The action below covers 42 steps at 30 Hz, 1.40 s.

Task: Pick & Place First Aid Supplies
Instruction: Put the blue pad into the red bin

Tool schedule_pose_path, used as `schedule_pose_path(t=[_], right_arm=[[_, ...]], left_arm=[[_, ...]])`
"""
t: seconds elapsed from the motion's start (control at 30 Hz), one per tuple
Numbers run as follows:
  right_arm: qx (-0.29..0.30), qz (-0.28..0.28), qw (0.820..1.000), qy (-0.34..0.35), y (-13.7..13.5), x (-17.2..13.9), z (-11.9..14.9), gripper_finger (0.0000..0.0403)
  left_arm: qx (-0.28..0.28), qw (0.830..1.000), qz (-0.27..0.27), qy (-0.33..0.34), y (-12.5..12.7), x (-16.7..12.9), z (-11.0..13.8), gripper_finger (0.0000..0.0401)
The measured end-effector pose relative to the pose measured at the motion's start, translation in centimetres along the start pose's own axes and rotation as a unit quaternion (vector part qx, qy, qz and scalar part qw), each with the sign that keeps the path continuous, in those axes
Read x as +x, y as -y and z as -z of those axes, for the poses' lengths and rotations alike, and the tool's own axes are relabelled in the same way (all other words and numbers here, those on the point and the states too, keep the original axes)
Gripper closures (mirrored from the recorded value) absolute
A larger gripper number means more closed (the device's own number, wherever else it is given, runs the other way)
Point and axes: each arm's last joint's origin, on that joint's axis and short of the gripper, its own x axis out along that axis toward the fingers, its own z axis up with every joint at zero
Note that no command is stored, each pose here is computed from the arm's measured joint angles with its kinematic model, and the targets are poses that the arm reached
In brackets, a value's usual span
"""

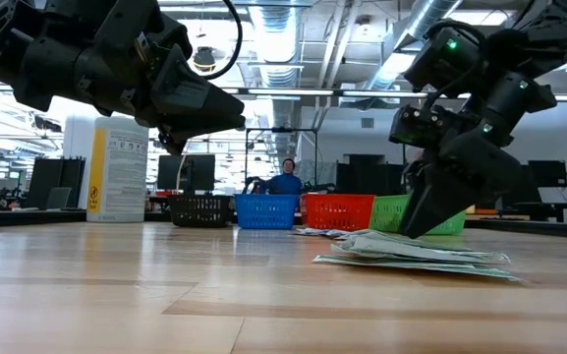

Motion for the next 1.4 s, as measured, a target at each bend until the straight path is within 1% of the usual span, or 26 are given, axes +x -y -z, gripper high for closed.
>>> schedule_pose_path(t=[0.1,0.23,0.4,0.57,0.77,1.07,1.4], right_arm=[[0.0,0.001,1.0,0.0,0.0,0.0,0.0,0.0206],[0.0,-0.001,1.0,-0.002,0.0,0.2,0.1,0.0209],[-0.002,0.001,1.0,-0.026,-0.1,2.0,0.8,0.0222],[-0.001,0.006,1.0,-0.025,-0.2,3.3,1.1,0.0235],[-0.002,0.0,1.0,-0.016,-0.2,3.0,0.9,0.0253],[-0.001,-0.008,1.0,-0.004,-0.2,2.0,0.5,0.0292],[-0.001,-0.008,1.0,-0.004,-0.2,2.0,0.5,0.0313]], left_arm=[[0.0,1.0,0.0,0.0,0.0,0.0,0.0,0.0289],[0.0,1.0,0.0,0.0,0.0,0.0,0.0,0.0289],[0.0,1.0,0.0,0.0,0.0,0.0,0.0,0.0289],[0.0,1.0,0.0,0.0,0.0,0.0,0.0,0.0289],[0.0,1.0,0.0,0.0,0.0,0.0,0.0,0.0289],[0.0,1.0,0.0,0.0,0.0,0.0,0.0,0.0289],[0.0,1.0,0.0,0.0,0.0,0.0,0.0,0.0289]])
